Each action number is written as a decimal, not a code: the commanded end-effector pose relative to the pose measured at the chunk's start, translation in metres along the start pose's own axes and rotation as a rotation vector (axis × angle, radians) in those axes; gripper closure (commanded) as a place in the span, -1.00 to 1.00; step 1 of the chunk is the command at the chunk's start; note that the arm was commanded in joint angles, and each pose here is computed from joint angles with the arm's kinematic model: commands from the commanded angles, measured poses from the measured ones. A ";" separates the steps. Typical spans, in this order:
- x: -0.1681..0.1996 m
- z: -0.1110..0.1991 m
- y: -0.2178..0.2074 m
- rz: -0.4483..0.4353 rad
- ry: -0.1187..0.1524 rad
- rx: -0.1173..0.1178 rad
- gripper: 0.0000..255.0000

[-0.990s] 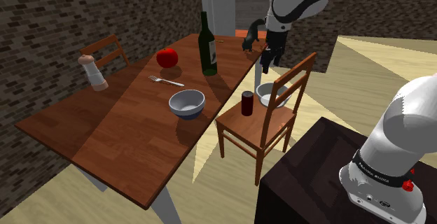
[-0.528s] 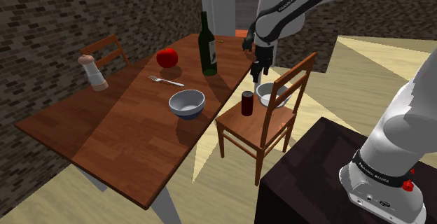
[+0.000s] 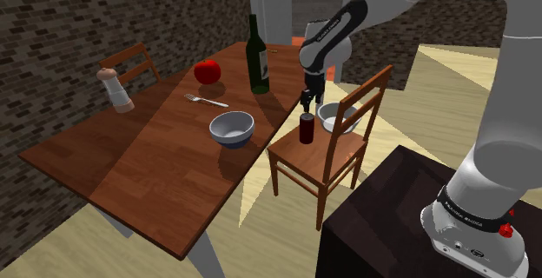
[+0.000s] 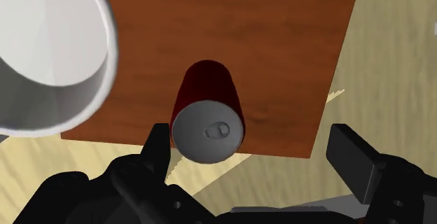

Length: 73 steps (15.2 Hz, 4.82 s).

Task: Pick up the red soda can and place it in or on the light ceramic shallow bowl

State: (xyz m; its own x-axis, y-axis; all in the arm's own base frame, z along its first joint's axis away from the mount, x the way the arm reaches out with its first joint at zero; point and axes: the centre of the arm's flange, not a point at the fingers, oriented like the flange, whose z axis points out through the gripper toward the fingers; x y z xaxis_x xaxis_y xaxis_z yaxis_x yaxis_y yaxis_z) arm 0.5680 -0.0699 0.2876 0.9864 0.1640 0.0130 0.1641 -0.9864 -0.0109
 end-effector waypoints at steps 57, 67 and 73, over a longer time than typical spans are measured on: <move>0.050 -0.031 0.022 -0.018 -0.017 -0.003 1.00; 0.024 -0.064 0.095 -0.018 -0.017 -0.003 1.00; -0.002 -0.080 0.167 -0.018 -0.017 -0.003 1.00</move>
State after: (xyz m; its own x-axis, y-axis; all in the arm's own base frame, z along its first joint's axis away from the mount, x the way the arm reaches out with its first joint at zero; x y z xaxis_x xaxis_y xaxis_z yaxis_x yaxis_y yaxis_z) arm 0.5940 -0.2218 0.3621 0.9835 0.1806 -0.0045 0.1806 -0.9835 -0.0080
